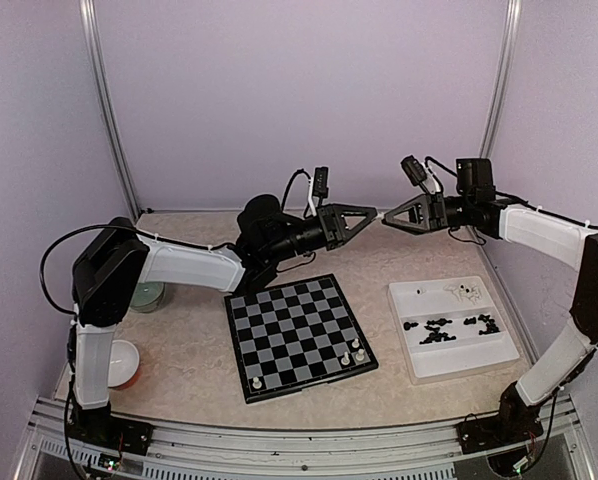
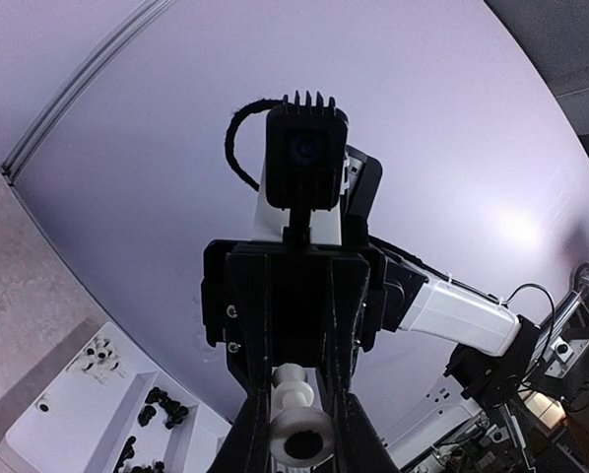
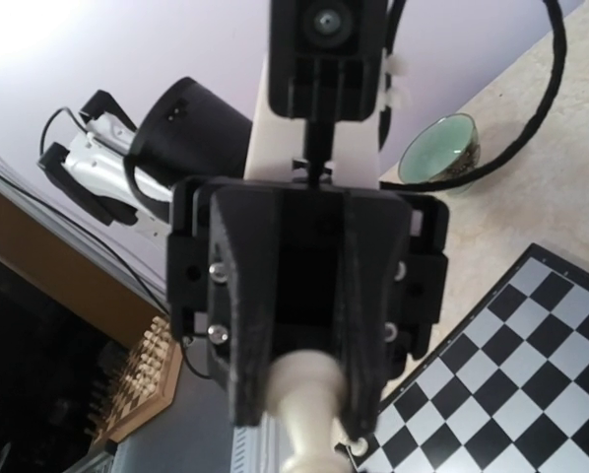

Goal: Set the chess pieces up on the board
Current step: Pass from the left arm to the right

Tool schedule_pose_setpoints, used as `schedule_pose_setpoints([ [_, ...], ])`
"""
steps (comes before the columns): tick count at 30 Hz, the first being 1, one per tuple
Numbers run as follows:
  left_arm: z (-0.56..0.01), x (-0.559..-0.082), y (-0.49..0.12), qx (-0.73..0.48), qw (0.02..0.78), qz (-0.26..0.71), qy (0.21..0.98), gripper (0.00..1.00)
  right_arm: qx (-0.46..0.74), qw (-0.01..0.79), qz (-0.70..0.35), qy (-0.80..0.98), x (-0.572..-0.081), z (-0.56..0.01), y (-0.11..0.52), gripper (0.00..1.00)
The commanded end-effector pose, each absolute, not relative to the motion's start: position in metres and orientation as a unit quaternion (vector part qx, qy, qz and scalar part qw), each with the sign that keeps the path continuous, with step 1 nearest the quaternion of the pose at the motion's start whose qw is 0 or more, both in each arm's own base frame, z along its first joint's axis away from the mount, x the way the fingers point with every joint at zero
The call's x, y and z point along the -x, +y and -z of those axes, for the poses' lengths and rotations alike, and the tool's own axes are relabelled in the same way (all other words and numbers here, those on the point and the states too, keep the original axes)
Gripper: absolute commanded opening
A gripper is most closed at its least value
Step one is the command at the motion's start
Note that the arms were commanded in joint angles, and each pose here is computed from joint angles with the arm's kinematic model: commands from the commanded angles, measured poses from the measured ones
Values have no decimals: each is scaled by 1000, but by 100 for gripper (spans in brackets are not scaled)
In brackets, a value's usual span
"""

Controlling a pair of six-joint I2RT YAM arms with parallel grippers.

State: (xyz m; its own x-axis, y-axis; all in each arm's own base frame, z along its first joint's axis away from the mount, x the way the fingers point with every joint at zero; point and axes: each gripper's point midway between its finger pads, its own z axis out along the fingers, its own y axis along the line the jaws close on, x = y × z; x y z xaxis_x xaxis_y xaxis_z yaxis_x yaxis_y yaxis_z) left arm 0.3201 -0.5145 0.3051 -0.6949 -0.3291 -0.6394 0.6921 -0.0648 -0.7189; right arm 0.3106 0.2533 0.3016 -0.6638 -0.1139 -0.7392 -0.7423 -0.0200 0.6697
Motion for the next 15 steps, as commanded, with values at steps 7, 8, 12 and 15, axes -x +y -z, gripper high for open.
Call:
schedule_pose_setpoints([
  [7,-304,-321,-523,-163,354,715,580,14,331,243,-638,651,-312,-297,258,20],
  [8,-303,-320,-524,-163,353,715,581,13,331,244,-637,652,-313,-297,258,19],
  [12,-302,-320,-524,-165,351,715,582,13,331,247,-633,655,-316,-296,258,18],
  [15,-302,-320,-524,-164,350,715,583,13,331,252,-630,657,-317,-296,257,18],
])
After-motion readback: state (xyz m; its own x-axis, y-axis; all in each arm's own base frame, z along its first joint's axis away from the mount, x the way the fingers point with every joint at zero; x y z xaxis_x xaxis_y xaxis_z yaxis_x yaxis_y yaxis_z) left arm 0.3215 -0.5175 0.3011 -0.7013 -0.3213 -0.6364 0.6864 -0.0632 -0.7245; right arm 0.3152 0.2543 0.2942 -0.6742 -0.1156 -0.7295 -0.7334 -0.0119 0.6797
